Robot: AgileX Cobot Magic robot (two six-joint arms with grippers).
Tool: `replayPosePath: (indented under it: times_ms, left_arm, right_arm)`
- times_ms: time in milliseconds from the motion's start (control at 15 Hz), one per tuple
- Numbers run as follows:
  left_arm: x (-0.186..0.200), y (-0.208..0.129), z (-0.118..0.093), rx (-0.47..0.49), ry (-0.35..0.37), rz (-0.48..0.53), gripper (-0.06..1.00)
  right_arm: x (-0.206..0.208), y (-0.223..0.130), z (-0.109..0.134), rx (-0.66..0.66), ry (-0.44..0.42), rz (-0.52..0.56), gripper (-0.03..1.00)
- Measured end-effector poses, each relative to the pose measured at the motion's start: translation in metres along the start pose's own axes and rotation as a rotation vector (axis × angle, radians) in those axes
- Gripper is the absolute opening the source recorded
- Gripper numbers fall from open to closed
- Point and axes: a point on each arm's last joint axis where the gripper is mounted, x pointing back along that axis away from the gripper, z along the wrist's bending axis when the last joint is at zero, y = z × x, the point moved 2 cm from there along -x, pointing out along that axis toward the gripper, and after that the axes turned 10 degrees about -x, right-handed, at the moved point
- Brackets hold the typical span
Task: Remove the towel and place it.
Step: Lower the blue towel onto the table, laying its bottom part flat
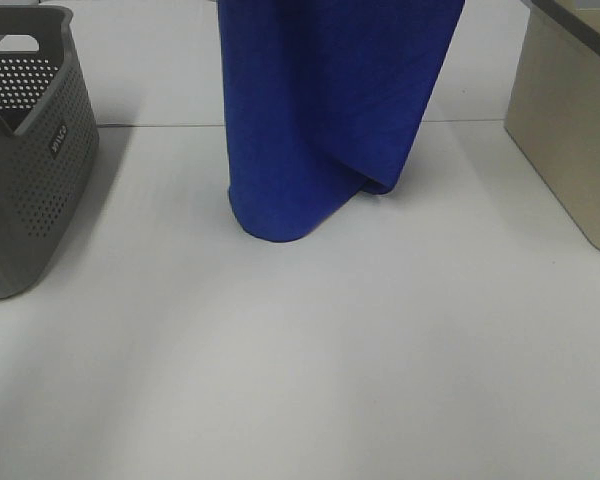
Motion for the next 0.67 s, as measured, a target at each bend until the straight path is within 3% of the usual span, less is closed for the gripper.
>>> replayPosePath:
  times_ms: [67, 133, 333, 533, 667]
  left_arm:
    - [-0.002, -0.013, -0.003, 0.002, 0.013, -0.018, 0.00]
    - [-0.006, -0.037, -0.003, 0.028, 0.048, -0.014, 0.00]
    - [-0.027, -0.070, 0.005, 0.015, 0.152, -0.040, 0.00]
    - [-0.044, -0.078, 0.011, 0.002, 0.251, -0.084, 0.00]
    - [-0.045, -0.080, 0.013, 0.000, 0.268, -0.069, 0.00]
  right_arm:
    - [-0.005, -0.001, -0.001, -0.001, -0.012, -0.020, 0.02]
    - [-0.023, 0.003, -0.006, -0.014, -0.085, -0.150, 0.02]
    - [-0.049, 0.001, -0.011, -0.041, -0.181, -0.320, 0.02]
    - [-0.066, 0.002, -0.013, -0.045, -0.208, -0.375, 0.02]
    - [-0.068, 0.004, -0.013, -0.057, -0.205, -0.385, 0.02]
